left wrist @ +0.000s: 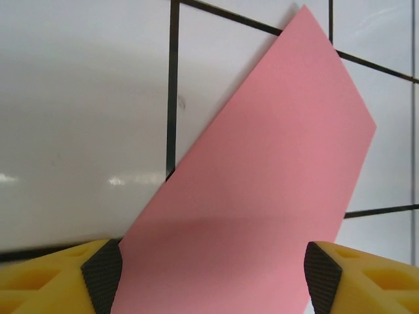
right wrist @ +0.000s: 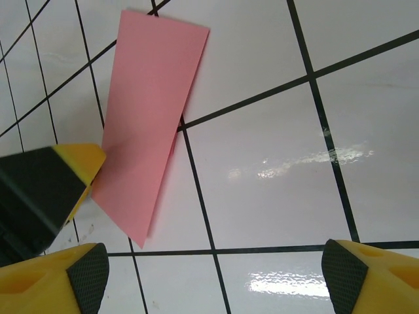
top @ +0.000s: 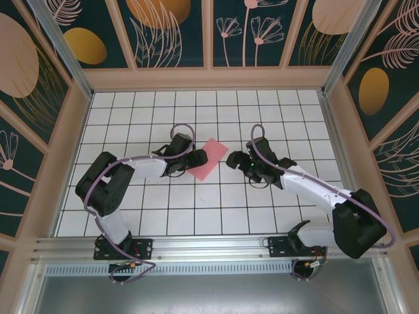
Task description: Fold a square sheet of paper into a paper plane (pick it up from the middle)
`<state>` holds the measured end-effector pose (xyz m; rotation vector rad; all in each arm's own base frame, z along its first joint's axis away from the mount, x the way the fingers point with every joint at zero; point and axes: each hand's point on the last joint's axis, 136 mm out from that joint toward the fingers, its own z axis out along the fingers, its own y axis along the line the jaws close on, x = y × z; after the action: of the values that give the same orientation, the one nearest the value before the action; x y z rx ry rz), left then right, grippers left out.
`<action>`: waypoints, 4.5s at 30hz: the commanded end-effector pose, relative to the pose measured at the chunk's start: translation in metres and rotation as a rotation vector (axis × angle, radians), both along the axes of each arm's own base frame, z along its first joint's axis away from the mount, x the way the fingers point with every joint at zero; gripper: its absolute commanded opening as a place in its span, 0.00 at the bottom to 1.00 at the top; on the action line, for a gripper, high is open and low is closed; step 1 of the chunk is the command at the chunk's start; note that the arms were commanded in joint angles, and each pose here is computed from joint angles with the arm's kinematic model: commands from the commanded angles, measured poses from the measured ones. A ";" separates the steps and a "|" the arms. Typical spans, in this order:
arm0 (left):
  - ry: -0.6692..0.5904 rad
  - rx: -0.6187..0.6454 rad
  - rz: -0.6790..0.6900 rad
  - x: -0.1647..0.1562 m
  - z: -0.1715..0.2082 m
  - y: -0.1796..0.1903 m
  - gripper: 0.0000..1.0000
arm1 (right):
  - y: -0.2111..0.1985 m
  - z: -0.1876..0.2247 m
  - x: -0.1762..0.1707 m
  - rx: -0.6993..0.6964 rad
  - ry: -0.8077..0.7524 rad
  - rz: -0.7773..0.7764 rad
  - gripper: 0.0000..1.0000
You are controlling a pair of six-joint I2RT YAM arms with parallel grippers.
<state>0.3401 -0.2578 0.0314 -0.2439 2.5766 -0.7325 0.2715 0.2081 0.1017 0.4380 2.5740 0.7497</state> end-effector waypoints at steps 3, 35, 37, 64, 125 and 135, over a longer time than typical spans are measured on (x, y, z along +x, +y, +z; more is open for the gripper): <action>0.118 -0.133 0.005 -0.044 0.000 -0.015 0.78 | 0.006 -0.012 -0.001 0.011 0.058 -0.019 0.83; -0.012 -0.124 -0.094 -0.045 0.047 -0.019 0.64 | 0.068 -0.095 0.093 -0.096 0.206 0.214 0.30; -0.019 -0.116 -0.098 -0.039 0.049 -0.022 0.63 | 0.068 -0.102 0.098 -0.099 0.212 0.249 0.30; -0.087 0.075 -0.175 0.080 0.014 -0.053 0.28 | 0.020 -0.032 0.105 0.136 0.032 0.104 0.48; 0.214 0.203 0.204 0.002 -0.058 0.039 0.30 | 0.098 -0.070 -0.022 0.145 0.290 0.174 0.39; 0.218 0.202 0.198 0.002 -0.059 0.037 0.30 | 0.096 -0.078 -0.030 0.124 0.308 0.206 0.38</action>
<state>0.3786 -0.2480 0.0152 -0.4856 2.5863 -0.5610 0.2469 0.3041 0.0249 0.3943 2.8803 1.0040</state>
